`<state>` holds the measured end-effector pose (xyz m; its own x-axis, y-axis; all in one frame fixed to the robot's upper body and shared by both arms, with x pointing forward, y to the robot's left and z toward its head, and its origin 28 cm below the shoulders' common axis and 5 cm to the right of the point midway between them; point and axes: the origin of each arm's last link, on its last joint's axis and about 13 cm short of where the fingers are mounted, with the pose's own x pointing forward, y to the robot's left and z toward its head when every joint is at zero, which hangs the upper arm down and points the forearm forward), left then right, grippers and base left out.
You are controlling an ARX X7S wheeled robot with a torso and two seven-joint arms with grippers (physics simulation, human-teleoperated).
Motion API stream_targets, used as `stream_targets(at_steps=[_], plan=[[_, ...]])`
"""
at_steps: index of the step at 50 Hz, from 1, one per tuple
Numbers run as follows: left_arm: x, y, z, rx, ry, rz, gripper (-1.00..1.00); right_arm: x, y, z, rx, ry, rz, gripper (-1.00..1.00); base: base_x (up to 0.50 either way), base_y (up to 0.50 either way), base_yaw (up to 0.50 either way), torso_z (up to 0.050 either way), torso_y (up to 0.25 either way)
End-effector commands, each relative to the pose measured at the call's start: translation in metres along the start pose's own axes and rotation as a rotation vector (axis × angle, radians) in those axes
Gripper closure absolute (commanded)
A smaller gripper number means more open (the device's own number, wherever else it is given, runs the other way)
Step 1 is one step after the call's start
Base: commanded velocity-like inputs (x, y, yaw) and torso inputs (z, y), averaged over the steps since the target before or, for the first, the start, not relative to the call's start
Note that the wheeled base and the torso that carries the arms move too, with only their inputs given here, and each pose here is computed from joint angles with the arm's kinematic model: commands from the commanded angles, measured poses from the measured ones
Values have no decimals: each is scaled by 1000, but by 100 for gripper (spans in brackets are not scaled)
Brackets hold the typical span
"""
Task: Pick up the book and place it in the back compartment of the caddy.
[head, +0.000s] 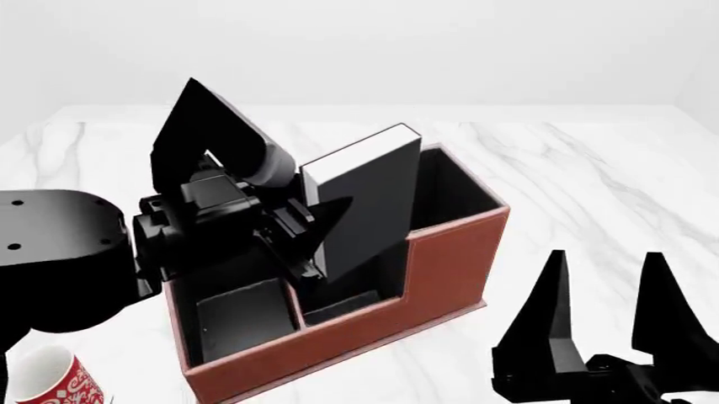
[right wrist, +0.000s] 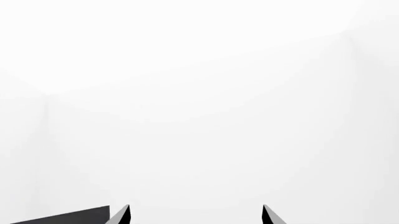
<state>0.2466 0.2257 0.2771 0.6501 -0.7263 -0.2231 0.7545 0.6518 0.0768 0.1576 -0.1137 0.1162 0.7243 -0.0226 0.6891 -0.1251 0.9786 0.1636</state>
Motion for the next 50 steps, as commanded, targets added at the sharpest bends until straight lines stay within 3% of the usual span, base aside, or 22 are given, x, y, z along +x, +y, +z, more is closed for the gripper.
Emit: stream_targets(at_steps=[1, 15, 32, 50], plan=[[1, 2, 4, 4, -56, -5, 100, 1, -1, -1, -19, -14, 5, -100, 0, 0, 0, 0, 0], [-2, 5, 1, 24, -42, 16, 100, 0, -1, -2, -20, -8, 11, -100, 0, 0, 0, 1, 1], [3, 0, -5, 103, -12, -36, 100, 0, 0, -2, -18, -6, 14, -100, 0, 0, 0, 0, 2], [6, 2, -8, 121, -20, -30, 100, 0, 1, -2, -16, -3, 16, -100, 0, 0, 0, 1, 1]])
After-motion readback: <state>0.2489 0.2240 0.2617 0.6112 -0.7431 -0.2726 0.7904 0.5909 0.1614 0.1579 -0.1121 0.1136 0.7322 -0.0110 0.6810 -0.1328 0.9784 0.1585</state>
